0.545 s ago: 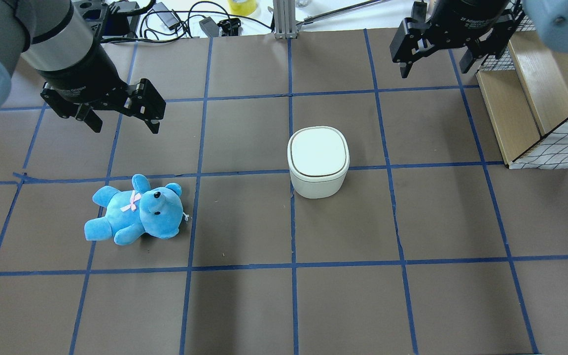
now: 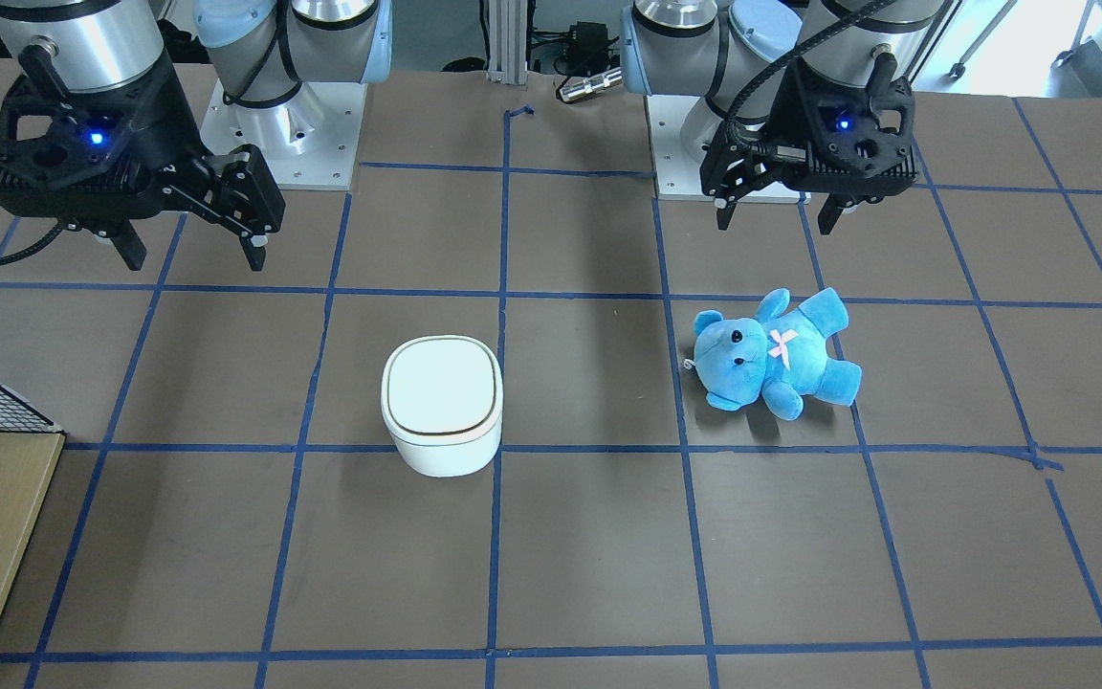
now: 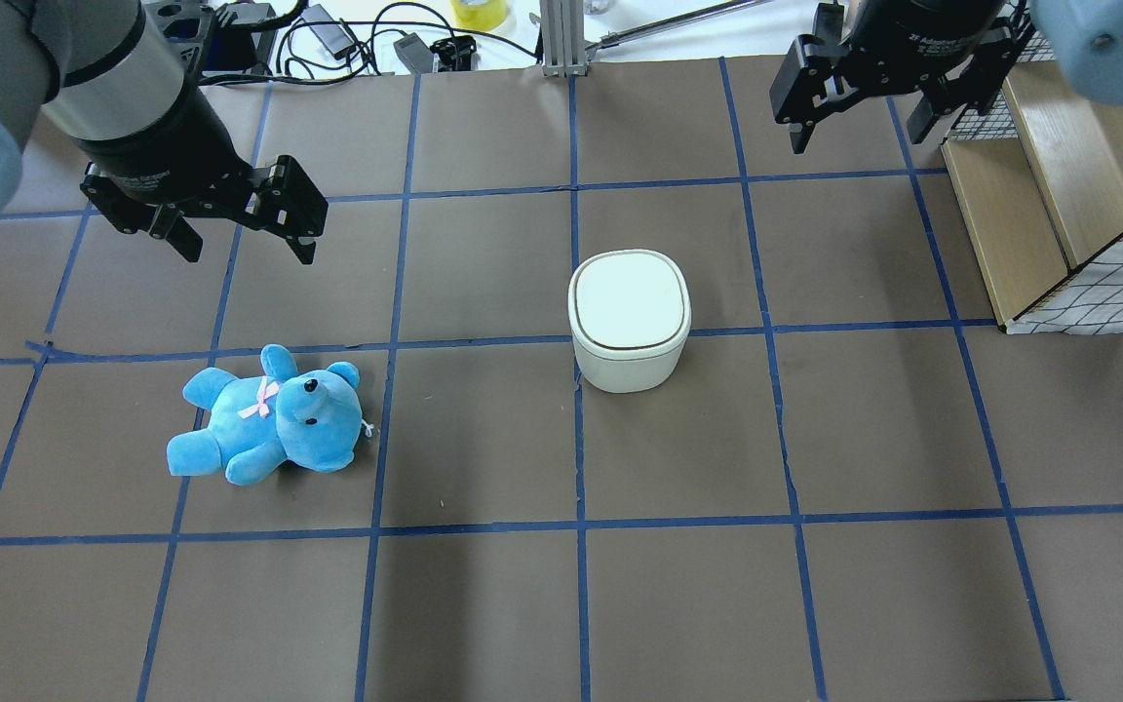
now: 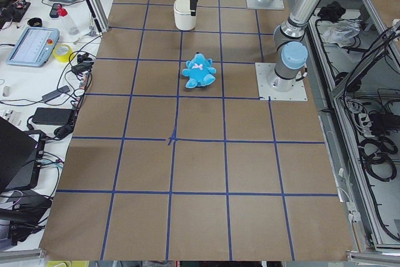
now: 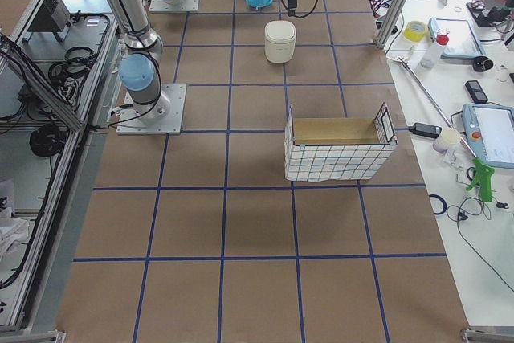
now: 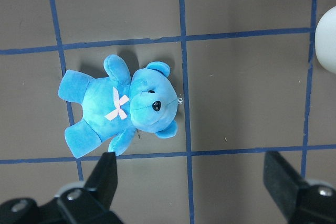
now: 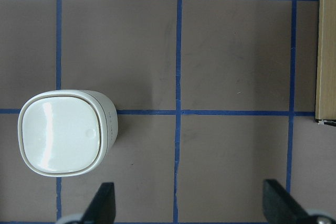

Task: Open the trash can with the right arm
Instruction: 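Move the right gripper forward toward the white trash can lid, then lower the right gripper onto the front edge of the trash can lid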

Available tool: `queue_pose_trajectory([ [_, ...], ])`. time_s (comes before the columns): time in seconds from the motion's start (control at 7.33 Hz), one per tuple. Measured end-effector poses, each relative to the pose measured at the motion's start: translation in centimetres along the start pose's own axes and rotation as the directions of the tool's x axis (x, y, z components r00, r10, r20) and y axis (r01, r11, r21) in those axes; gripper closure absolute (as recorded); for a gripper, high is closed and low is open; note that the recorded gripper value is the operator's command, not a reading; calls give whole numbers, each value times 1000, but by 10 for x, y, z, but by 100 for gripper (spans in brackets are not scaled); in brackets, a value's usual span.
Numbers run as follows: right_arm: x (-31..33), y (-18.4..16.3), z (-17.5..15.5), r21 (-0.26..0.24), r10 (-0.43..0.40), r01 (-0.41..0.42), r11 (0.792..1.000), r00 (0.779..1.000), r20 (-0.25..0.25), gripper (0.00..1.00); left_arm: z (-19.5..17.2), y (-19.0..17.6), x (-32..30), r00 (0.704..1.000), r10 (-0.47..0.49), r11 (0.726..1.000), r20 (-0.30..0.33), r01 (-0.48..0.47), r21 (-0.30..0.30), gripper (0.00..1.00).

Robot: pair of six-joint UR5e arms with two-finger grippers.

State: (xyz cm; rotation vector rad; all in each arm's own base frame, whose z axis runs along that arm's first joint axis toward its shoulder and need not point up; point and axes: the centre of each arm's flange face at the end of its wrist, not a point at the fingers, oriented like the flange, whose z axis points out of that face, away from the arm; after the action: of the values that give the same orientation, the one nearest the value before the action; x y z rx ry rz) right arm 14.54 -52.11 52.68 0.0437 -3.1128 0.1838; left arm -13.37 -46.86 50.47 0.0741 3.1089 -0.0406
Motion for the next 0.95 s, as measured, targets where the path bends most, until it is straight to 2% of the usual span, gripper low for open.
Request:
queue_pose_trajectory([
  [0.14,-3,-2,6,-9,-1,1,1000,1000,5,100,0,0,0,1000,-1,1000,0,1,0,0],
  [0.41,-39,-15,39,-19,-12,13,1000,1000,24,100,0,0,0,1000,-1,1000,0,1,0,0],
  [0.68,-88,-29,87,-17,-6,7,1000,999,35,100,0,0,0,1000,0,1000,0,0,0,0],
  [0.95,-104,-22,140,-58,-12,14,998,999,37,100,0,0,0,1000,0,1000,0,0,0,0],
])
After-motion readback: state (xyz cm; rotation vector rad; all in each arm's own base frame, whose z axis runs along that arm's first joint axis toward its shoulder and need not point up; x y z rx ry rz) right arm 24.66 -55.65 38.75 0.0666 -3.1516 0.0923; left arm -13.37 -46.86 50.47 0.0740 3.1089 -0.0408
